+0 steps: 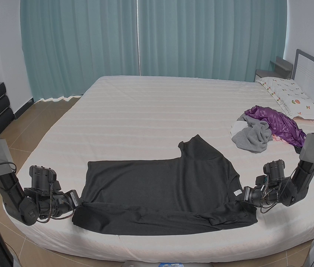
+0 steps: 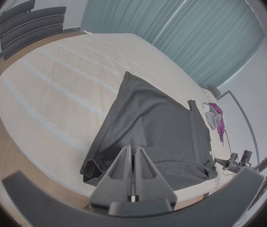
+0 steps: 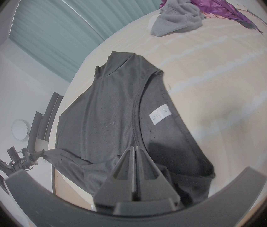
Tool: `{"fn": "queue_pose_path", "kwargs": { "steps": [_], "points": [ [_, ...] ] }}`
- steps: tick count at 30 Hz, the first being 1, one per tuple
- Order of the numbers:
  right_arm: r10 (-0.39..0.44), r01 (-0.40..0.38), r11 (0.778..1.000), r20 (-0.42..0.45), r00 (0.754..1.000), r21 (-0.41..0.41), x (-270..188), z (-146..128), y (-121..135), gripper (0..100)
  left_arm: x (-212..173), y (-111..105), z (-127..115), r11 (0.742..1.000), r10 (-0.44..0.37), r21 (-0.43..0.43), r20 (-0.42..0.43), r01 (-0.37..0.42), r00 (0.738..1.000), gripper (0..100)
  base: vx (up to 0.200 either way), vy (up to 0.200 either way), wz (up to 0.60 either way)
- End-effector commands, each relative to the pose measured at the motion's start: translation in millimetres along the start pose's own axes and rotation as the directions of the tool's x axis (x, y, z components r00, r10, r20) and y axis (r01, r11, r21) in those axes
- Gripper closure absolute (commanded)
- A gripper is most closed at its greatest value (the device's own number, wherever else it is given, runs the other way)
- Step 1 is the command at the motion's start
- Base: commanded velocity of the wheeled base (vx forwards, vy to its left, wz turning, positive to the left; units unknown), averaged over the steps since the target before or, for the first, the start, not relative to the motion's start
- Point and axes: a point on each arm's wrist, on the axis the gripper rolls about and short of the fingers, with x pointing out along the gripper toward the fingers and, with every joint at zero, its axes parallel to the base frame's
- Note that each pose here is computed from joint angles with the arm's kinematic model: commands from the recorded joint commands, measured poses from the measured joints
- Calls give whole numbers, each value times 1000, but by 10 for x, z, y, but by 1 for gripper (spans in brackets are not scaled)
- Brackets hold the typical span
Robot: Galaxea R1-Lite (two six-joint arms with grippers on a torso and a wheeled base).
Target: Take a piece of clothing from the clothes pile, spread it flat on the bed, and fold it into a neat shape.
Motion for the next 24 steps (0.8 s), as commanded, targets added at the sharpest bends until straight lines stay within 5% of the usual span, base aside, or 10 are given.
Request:
{"fn": "queue_pose_path", "kwargs": {
  "steps": [1, 7, 24],
  "points": [
    [5, -6, 1000, 42, 999, 22, -269, 36, 1, 100, -20, 3, -2, 1000, 1, -1, 2, -1, 1000, 100, 0, 0, 0],
    [36, -40, 995, 43, 998, 94, -576, -69, -28, 100, -70, -11, 4, 1000, -5, 1, 13, 5, 1000, 100, 0, 0, 0],
    [99, -118, 986, 154, 983, 118, -1297, -223, 39, 100, -144, -41, 37, 1000, -17, 5, 40, 17, 999, 100, 0, 0, 0]
  ]
}}
